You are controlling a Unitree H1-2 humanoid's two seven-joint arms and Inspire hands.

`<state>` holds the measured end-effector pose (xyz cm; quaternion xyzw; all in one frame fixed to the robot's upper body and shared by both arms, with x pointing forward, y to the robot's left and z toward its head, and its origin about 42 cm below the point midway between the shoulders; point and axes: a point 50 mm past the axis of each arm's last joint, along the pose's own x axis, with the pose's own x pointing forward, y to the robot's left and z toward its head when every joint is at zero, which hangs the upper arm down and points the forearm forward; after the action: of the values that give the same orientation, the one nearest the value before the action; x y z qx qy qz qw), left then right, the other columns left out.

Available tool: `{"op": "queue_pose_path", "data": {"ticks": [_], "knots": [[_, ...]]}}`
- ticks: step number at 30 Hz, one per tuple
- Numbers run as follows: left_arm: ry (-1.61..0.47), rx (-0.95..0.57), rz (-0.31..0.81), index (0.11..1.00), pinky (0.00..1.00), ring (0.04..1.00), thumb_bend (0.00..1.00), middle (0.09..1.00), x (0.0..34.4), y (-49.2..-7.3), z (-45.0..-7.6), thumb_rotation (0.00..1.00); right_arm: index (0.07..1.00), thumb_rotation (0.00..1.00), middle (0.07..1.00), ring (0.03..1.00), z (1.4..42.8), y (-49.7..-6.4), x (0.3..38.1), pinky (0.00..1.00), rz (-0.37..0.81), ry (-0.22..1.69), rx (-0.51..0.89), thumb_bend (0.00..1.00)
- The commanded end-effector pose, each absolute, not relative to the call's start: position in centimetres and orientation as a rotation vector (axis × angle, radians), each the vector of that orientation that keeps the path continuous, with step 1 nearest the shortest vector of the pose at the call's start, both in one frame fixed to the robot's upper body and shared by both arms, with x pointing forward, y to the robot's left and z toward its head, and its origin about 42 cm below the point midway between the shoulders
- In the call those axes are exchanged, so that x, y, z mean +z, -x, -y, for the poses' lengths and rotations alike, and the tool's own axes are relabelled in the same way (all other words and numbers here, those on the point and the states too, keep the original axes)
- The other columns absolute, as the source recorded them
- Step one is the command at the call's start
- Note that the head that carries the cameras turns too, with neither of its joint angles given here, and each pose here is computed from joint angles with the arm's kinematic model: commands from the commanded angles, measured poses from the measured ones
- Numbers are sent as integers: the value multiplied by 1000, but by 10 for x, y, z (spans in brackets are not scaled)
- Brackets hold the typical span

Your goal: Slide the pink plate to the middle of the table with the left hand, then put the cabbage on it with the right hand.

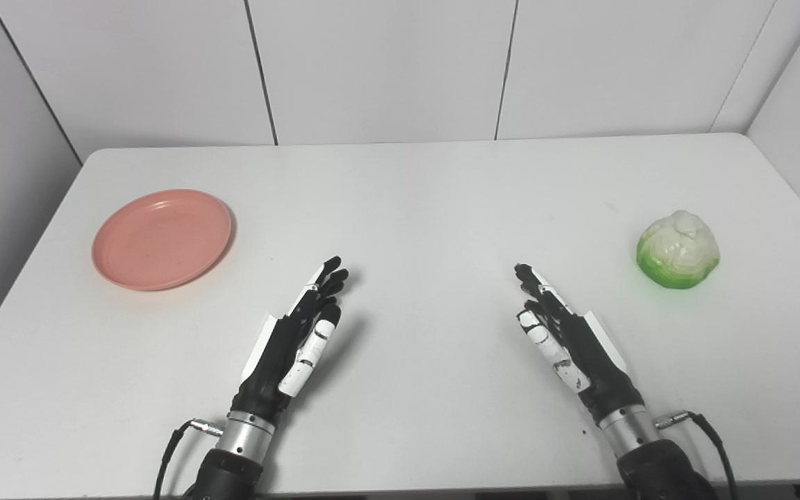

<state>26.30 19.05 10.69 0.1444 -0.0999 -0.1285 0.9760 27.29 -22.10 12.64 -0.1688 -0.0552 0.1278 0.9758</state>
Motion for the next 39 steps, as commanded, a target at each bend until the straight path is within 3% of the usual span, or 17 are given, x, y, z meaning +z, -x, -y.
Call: {"op": "queue_pose_path", "data": {"ticks": [1,25,39], "knots": [[-308,-250,144,922,902,922,480,923,93,-259,-198,1000,934,1000,949,952,220,-276,133,907,149,346,265,384],[-313,-251,138,920,896,918,491,919,91,-261,-196,1000,935,1000,951,955,222,-277,129,915,148,335,268,373],[-330,-260,170,922,891,915,464,915,73,-267,-162,1000,934,1000,951,952,251,-280,111,915,163,350,279,383]]}}
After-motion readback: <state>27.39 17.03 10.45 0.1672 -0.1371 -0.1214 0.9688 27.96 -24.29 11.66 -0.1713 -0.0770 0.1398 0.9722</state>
